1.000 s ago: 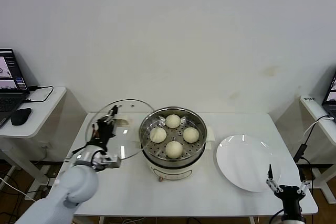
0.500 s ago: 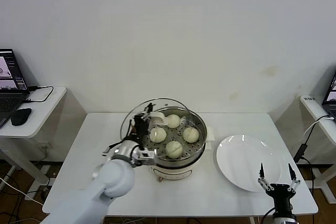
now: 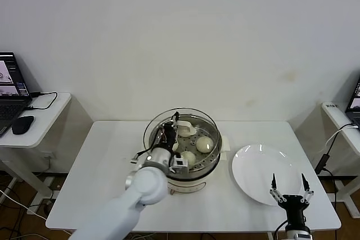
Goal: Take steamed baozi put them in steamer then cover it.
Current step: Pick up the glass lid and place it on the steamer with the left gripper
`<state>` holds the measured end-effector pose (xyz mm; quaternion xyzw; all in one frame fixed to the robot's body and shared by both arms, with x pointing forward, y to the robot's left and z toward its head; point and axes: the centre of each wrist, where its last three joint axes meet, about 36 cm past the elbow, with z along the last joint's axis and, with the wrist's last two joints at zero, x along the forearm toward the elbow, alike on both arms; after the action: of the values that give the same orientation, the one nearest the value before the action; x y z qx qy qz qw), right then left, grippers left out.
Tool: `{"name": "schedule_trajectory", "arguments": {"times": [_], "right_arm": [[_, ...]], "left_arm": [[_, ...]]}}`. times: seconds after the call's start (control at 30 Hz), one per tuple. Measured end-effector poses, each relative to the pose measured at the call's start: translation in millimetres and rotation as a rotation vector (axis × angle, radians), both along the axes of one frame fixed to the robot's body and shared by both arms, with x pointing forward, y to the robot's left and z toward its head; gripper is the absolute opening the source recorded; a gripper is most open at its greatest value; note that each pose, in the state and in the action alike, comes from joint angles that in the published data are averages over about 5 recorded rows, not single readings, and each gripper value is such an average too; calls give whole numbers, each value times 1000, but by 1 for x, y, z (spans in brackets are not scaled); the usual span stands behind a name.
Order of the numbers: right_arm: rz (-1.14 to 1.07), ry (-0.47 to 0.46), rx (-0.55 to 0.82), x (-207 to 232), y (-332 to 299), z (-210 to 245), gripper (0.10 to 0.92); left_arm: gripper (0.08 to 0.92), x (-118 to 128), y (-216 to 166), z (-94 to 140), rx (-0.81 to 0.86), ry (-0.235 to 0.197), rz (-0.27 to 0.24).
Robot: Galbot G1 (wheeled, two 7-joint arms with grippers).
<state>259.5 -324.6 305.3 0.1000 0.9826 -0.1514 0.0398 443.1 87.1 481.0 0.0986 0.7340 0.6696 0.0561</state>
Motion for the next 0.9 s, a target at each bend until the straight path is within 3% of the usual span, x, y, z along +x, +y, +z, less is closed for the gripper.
{"name": "schedule_trajectory", "arguments": {"times": [0.47,0.9], "right_arm": [[17,18,-2,1,8,-6,823],[27,21,-4,0,9,-9,823]], "left_arm": [[154,9,-34,-12,49,27,76],[154,12,-49,-25,71,45,104]]}}
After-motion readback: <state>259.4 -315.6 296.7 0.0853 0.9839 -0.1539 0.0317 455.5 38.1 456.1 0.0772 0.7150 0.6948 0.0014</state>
